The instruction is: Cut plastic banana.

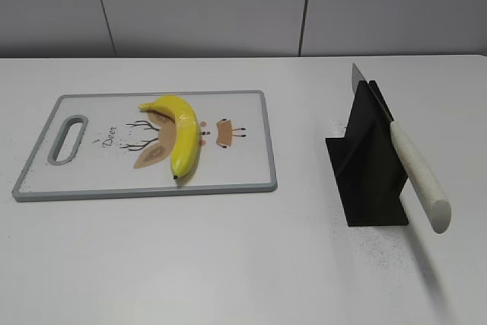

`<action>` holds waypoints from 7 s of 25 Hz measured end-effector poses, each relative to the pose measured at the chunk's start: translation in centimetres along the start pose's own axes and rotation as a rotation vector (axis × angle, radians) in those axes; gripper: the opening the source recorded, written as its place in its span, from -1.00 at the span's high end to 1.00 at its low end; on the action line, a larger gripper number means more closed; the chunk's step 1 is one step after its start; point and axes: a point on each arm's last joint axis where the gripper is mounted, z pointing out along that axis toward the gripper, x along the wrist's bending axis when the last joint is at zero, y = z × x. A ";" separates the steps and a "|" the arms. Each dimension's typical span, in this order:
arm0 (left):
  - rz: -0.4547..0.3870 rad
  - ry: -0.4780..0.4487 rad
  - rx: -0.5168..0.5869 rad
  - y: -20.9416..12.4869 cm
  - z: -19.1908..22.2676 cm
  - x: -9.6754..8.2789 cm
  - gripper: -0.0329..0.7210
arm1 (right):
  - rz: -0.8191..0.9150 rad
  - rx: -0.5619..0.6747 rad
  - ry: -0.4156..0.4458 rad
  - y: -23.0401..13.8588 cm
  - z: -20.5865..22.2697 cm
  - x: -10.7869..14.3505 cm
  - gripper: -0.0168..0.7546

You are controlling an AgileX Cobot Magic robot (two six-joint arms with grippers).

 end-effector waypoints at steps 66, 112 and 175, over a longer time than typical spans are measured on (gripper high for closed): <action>0.000 0.000 0.000 0.0 0.0 0.0 -0.62 | 0.176 0.571 -0.110 8.9 17.3 3.1 0.54; 0.604 -0.356 0.259 20.5 19.2 1.5 -0.62 | -1.129 0.201 0.114 24.3 21.2 6.2 0.54; 0.836 -0.888 0.390 11.8 43.1 -6.8 0.86 | -1.337 0.251 0.461 20.2 38.9 6.5 0.54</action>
